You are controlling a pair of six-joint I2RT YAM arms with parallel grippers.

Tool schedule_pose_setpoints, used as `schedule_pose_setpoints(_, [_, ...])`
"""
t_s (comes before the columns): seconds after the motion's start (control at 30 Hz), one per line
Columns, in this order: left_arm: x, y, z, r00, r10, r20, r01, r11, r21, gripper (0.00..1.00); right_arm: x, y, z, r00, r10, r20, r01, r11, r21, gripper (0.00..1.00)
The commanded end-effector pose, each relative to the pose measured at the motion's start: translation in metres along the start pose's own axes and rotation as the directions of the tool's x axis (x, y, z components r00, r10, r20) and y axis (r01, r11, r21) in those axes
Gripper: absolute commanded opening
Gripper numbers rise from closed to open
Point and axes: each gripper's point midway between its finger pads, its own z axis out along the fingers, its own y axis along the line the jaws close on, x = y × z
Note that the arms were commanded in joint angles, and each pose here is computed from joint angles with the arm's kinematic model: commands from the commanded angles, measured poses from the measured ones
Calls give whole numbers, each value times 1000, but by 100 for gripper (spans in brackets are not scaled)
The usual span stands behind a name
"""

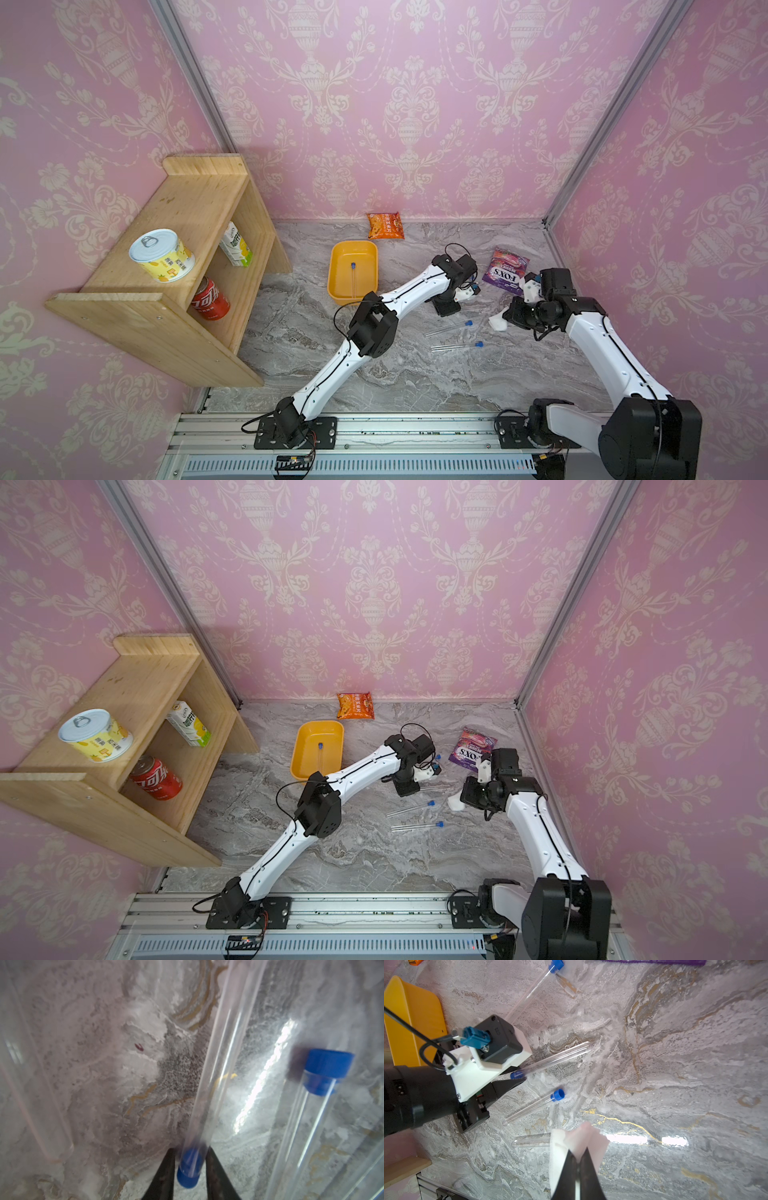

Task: Wipe the exteriors of test tubes
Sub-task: Pick up the test tube at the center of the board.

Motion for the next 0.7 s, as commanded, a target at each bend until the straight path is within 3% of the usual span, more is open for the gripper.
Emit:
schedule_pose_setpoints(0.0, [9,-6,12,998,20,-51,-19,1000,19,25,2,0,-2,1000,20,7,-20,1000,-10,0])
schedule_pose_setpoints(0.3, [8,-6,12,998,24,-52,-24,1000,8,15,3,0,-2,1000,20,6,-20,1000,-10,0])
schedule_pose_setpoints(0.67, [1,-5,-5,1000,3,17,-3,1000,-16,13,2,1,-2,1000,19,7,-19,1000,-13,0])
